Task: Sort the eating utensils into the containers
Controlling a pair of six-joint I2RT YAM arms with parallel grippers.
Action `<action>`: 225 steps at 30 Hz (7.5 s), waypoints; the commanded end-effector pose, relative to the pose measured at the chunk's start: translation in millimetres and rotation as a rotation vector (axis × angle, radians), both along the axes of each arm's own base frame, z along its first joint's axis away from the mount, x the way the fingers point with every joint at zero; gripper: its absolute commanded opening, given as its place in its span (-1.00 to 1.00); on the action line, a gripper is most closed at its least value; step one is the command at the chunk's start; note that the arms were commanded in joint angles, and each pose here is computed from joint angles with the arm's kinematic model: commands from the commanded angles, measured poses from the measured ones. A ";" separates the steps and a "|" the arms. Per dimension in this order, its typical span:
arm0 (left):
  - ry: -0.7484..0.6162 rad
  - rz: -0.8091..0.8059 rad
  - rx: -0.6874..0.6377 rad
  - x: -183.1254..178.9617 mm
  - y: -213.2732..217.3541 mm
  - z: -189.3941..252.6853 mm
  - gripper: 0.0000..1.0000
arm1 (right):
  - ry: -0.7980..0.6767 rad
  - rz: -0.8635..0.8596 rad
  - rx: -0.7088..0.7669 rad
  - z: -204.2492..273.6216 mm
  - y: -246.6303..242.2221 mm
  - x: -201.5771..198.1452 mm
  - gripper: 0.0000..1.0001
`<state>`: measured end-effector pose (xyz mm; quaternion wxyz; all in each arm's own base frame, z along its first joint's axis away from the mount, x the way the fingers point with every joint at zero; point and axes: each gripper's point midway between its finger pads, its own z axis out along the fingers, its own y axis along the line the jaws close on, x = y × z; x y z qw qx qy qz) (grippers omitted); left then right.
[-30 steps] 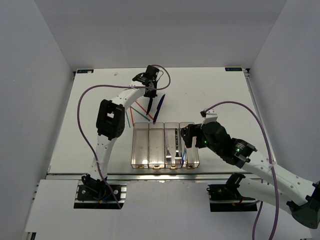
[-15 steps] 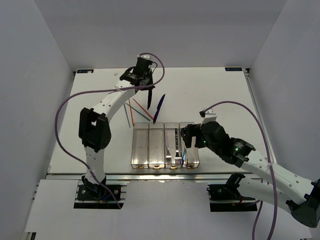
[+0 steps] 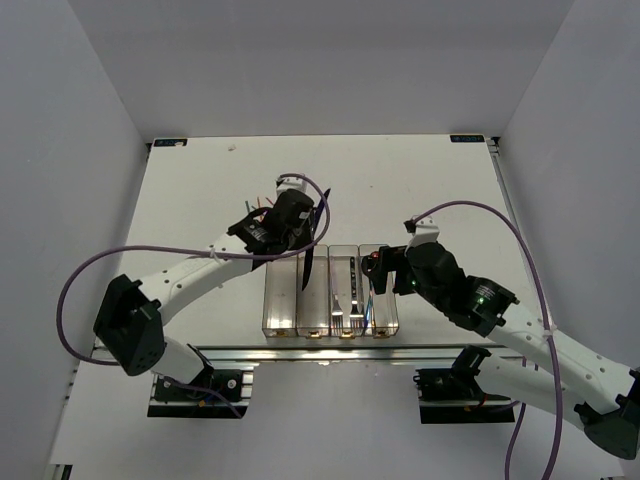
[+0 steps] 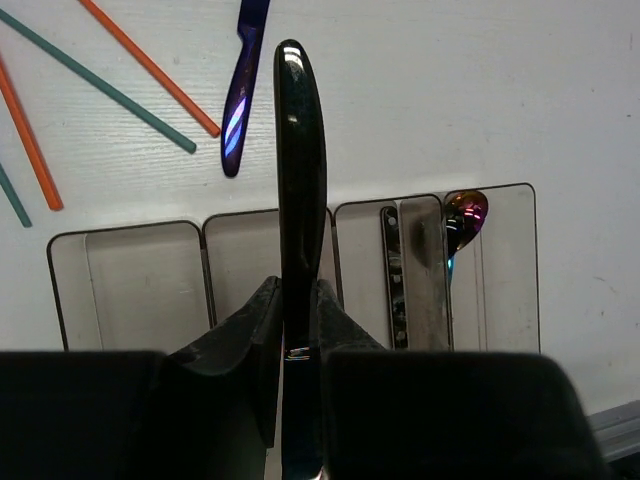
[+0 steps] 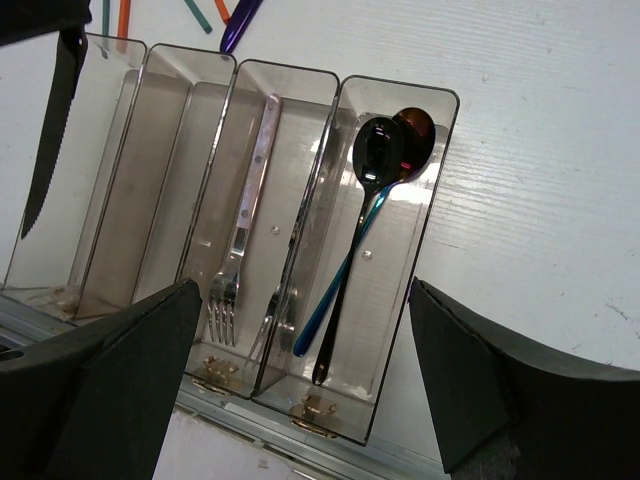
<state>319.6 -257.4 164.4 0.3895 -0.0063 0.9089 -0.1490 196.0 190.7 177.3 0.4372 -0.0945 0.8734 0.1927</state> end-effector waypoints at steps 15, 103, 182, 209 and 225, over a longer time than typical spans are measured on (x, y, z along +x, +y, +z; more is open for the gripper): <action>-0.105 0.091 -0.145 -33.7 -15.4 -11.3 -1.00 | -0.001 -0.022 0.041 11.5 -2.7 -2.1 0.79; 0.475 -0.313 0.372 94.6 -11.2 -168.7 -0.03 | -0.008 -0.023 0.021 2.5 -14.3 -8.0 0.79; 0.075 -0.065 -0.175 -108.5 -27.8 -46.0 -1.00 | -0.025 -0.074 0.016 24.6 -23.8 -4.7 0.79; -0.003 0.016 -0.120 -117.6 1.5 -12.7 0.96 | -0.012 -0.051 0.014 19.4 -11.1 0.5 0.79; 0.035 0.603 0.139 73.6 183.2 -15.1 0.85 | 0.012 -0.014 -0.023 3.0 7.1 10.2 0.78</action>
